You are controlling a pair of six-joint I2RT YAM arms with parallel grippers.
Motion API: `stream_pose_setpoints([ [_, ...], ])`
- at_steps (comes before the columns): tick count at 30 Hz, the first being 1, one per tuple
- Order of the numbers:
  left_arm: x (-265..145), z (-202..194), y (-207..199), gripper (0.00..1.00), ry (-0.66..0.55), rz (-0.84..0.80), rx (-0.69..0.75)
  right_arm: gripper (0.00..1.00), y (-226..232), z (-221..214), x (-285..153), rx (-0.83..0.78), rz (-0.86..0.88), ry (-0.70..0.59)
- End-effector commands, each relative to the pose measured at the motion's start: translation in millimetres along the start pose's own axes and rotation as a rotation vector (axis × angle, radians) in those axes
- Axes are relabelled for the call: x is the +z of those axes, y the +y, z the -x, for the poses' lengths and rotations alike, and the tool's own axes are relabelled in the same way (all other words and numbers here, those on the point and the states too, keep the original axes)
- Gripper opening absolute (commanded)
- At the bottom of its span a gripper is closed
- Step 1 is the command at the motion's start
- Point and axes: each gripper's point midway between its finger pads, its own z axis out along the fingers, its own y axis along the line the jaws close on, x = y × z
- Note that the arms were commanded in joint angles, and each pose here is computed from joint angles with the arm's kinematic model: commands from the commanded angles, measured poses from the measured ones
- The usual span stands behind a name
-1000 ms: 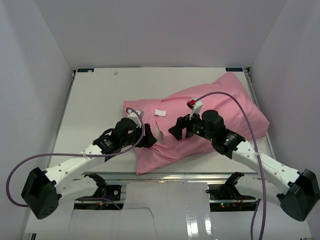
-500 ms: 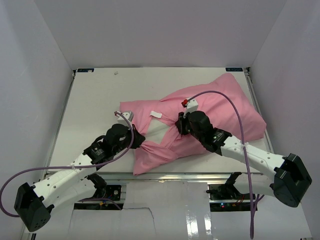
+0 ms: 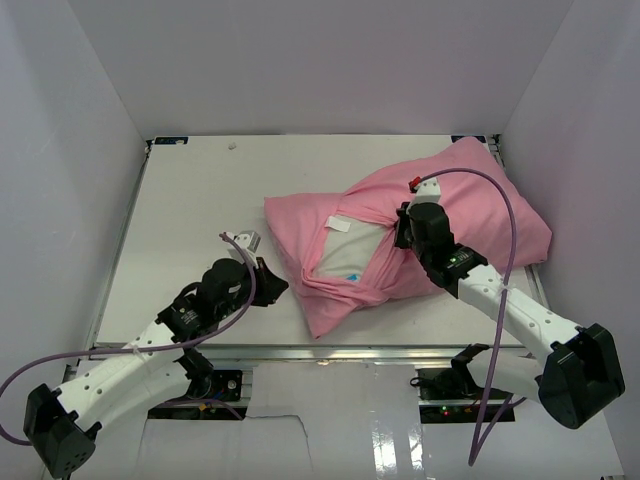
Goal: Remove the pillowcase from the pillow
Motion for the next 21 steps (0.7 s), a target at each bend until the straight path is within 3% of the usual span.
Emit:
stream_pose_setpoints([
  [1, 1, -7, 4, 0.01, 0.019, 0.003, 0.003, 0.08, -7, 10, -4, 0.007, -0.041, -0.019],
  [6, 8, -15, 7, 0.00, 0.038, 0.007, -0.004, 0.12, 1, 16, -14, -0.002, 0.024, -0.030],
  [7, 7, -17, -2, 0.19, 0.055, -0.040, -0.001, 0.22, 17, 14, -17, -0.015, 0.116, -0.017],
  [9, 5, -14, -24, 0.44, 0.063, -0.150, -0.002, 0.32, 28, 18, -27, -0.022, 0.196, -0.028],
  [11, 3, -7, -34, 0.65, 0.055, -0.180, -0.005, 0.34, 32, 24, -36, -0.016, 0.225, -0.041],
  [15, 1, 16, -53, 0.77, 0.033, -0.203, -0.007, 0.39, 41, 28, -52, -0.015, 0.292, -0.062],
  [21, 27, 15, -43, 0.79, 0.042, -0.113, -0.029, 0.41, 44, 26, -57, -0.011, 0.317, -0.065],
])
